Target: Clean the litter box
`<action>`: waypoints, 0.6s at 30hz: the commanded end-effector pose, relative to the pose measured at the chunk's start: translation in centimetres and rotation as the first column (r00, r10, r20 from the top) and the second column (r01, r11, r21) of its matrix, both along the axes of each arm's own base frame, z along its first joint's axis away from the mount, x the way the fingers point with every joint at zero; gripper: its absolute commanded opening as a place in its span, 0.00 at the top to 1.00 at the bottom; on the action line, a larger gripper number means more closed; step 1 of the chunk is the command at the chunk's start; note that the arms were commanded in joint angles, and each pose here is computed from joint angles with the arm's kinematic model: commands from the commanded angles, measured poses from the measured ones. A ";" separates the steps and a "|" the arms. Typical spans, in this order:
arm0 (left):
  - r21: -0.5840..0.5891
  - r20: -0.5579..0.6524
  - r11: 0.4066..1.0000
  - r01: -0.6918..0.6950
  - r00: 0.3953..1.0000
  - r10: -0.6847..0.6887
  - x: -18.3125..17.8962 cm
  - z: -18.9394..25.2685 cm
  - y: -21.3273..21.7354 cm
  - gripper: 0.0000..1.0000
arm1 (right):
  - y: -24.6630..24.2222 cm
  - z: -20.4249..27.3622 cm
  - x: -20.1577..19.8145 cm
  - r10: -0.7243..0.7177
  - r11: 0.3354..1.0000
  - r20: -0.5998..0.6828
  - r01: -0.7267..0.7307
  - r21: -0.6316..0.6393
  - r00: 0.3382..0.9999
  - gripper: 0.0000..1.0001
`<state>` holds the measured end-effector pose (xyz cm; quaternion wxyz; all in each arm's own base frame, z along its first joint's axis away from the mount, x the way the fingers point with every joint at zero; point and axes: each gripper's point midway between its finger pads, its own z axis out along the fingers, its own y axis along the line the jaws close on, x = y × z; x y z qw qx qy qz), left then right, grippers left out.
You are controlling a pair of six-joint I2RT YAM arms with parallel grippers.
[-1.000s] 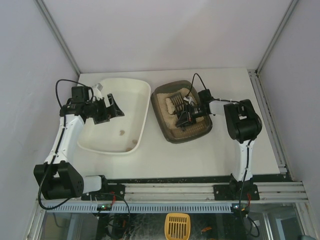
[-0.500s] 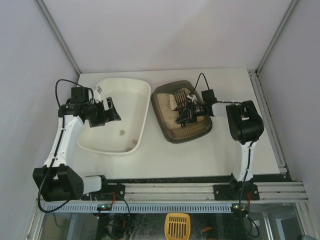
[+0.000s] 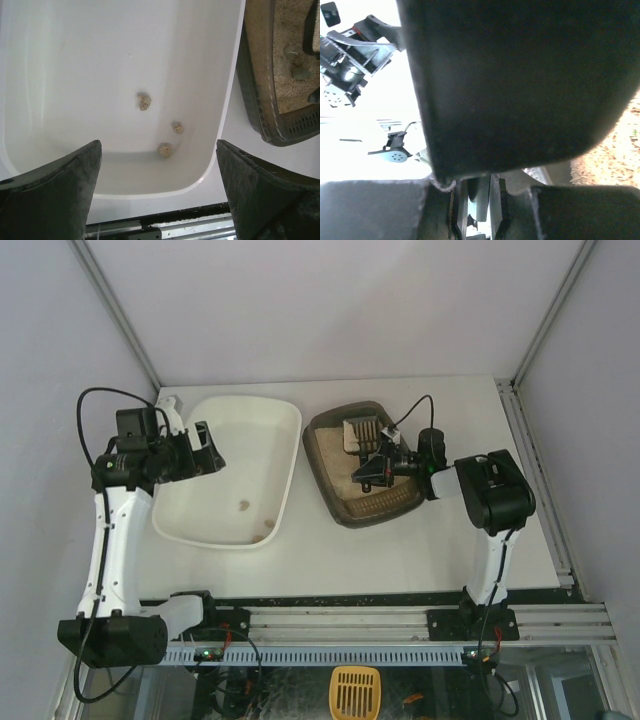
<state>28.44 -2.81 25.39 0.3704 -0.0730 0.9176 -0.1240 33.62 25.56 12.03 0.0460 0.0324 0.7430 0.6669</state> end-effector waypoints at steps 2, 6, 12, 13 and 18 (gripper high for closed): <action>0.058 0.016 0.998 0.022 1.000 -0.022 -1.2 0.5 0.5 0.00 | 0.0 6.6 -1.7 -0.003 0.988 0.161 -0.022 0.156 0.987 1.00; 0.045 0.014 0.998 0.036 0.999 -0.037 -1.8 -0.2 0.2 0.00 | 0.2 5.4 -2.8 0.007 0.991 0.140 -0.026 0.133 0.990 1.00; -0.011 0.017 0.967 0.255 0.967 -0.255 -2.9 -0.6 -2.6 0.00 | -1.1 4.7 -3.2 -0.049 0.993 0.127 0.035 0.109 0.991 1.00; -0.034 0.016 0.954 0.297 0.955 -0.297 -3.2 -0.8 -3.3 0.00 | -0.4 4.4 -3.8 -0.011 0.996 0.124 0.000 0.088 0.992 1.00; -0.069 0.018 0.939 0.336 0.942 -0.336 -3.3 -1.2 -4.1 0.00 | -2.3 2.2 -3.1 -0.090 0.995 0.117 0.093 -0.024 0.989 1.00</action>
